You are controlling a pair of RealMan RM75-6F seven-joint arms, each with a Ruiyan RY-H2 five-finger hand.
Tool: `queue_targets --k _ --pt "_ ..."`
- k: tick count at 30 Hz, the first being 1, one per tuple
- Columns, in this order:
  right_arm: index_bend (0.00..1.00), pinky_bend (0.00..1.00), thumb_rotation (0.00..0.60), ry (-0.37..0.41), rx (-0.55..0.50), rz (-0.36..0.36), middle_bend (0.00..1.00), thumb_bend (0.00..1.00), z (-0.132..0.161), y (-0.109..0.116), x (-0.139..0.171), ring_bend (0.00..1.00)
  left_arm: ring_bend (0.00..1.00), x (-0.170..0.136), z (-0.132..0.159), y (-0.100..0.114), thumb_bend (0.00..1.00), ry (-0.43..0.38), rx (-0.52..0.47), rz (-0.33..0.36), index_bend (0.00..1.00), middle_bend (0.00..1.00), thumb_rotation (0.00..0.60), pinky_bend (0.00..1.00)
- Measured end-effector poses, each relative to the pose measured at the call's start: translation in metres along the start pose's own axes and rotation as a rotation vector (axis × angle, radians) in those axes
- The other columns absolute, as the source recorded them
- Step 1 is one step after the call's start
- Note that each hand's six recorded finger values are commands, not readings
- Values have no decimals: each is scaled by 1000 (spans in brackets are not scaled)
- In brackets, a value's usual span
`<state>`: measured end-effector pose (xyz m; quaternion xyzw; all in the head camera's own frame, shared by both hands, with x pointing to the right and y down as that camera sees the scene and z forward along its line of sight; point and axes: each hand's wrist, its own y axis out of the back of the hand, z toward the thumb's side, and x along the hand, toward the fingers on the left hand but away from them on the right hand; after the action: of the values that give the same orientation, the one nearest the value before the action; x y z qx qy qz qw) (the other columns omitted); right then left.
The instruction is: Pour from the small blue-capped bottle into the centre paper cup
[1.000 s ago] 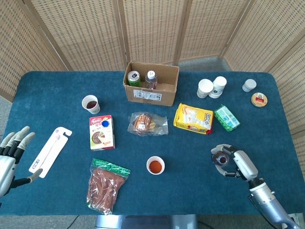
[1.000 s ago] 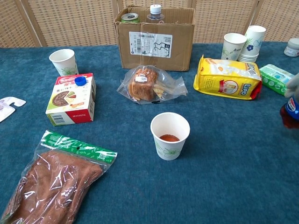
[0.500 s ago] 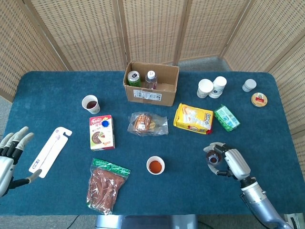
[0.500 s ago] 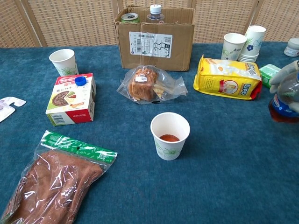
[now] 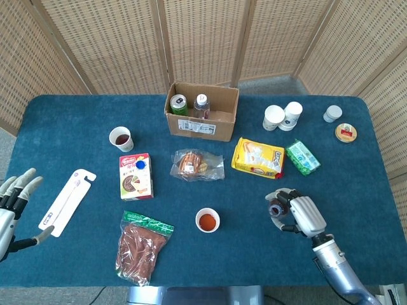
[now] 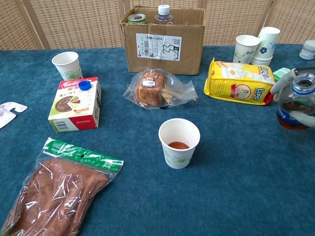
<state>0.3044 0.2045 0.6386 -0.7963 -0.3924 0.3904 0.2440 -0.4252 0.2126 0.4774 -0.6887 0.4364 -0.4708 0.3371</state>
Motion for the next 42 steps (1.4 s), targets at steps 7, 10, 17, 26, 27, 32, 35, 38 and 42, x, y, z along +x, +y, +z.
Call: queue_targets --k 7,10,17,26,27,32,35,38,42 --pt "460 769 600 2 58 -1 575 894 7 -3 0 261 0 0 0 0 247 -4 1 -4 0 0 600 0" --pt "460 769 600 3 79 0 576 892 13 -4 -1 262 0 0 1 -1 247 -6 1 -5 0 0 600 0" --pt "460 770 600 1 110 7 577 892 29 -6 -4 263 0 -1 2 -1 247 -12 -1 -7 0 0 600 0" --pt "460 770 600 4 139 35 577 893 41 -16 -9 262 0 -2 0 0 247 -13 -3 -7 0 0 600 0" --pt "460 770 600 4 138 37 577 893 41 -17 -10 262 0 -2 0 0 246 -12 -2 -8 0 0 600 0" --pt "460 769 600 5 150 43 578 894 42 -22 -11 262 0 -2 0 0 247 -11 -2 -7 0 0 600 0" --pt "460 770 600 12 162 38 578 891 43 -22 -14 262 0 -2 0 0 247 -11 -3 -8 0 0 600 0" --pt "460 770 600 22 177 34 578 893 45 -23 -16 263 0 -2 -1 0 248 -10 -2 -8 0 0 600 0" --pt "461 770 600 35 198 32 578 893 48 -24 -17 264 0 -2 -1 1 246 -7 -2 -4 0 0 600 0"
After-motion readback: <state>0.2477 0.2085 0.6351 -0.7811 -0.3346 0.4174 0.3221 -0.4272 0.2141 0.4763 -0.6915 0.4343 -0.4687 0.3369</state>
